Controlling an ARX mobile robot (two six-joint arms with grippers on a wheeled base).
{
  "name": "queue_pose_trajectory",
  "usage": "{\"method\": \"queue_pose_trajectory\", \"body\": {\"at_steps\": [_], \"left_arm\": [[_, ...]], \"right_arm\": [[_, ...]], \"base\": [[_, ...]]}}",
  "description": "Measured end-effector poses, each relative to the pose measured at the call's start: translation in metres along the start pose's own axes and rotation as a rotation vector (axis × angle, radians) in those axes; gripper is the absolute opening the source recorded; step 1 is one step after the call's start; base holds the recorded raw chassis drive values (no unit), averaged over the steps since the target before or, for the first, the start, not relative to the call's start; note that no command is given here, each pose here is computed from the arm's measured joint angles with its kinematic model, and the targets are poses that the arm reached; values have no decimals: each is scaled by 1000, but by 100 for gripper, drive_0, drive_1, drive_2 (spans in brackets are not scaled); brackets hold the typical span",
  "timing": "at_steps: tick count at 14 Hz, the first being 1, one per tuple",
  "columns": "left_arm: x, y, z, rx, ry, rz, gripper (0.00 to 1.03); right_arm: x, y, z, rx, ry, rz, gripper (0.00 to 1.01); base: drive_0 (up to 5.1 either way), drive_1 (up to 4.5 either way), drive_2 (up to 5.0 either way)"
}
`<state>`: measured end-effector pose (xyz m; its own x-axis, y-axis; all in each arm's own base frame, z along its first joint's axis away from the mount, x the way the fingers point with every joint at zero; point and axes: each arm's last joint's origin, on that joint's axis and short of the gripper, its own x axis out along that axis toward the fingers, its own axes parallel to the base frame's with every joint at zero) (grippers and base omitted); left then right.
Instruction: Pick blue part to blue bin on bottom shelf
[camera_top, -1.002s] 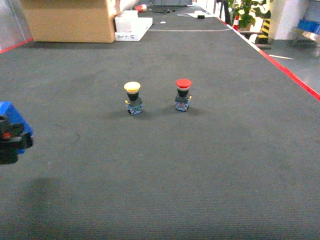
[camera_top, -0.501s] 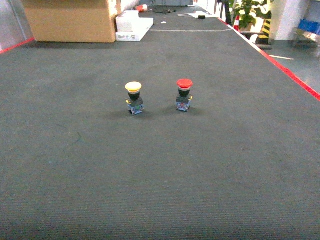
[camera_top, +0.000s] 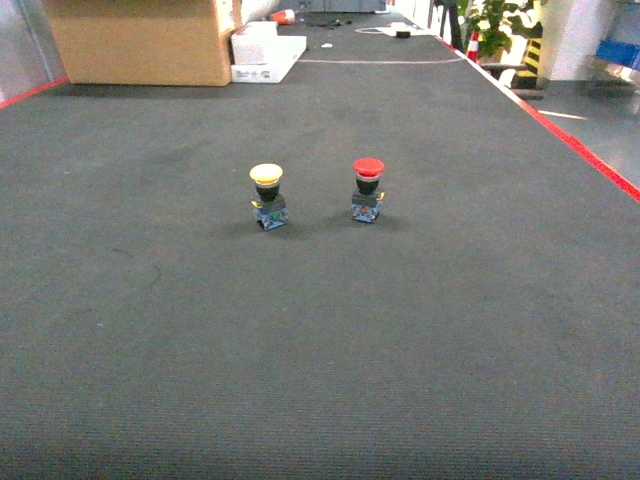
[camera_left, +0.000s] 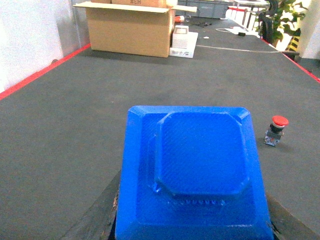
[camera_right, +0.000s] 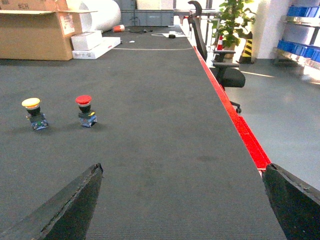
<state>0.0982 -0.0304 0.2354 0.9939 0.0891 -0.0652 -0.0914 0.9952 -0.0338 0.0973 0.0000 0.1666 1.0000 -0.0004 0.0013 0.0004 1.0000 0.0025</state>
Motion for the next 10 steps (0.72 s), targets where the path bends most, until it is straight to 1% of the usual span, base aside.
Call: {"method": "queue_pose_trajectory", "body": {"at_steps": [3,4,5,10], "left_arm": [[0,0,0,0,0,0,43],[1,0,0,3,5,0,43],[0,0,1,-4,-6,0,43],[0,0,0,-1,-2,0,43]], "right_arm": [[0,0,0,0,0,0,98],[0,0,0,0,0,0,98],[0,0,0,0,3,0,98],[0,0,0,0,0,0,98]], "base": [[0,-44,45],[-3,-418,412],[-3,-418,412],[-170,-170,-170]]}}
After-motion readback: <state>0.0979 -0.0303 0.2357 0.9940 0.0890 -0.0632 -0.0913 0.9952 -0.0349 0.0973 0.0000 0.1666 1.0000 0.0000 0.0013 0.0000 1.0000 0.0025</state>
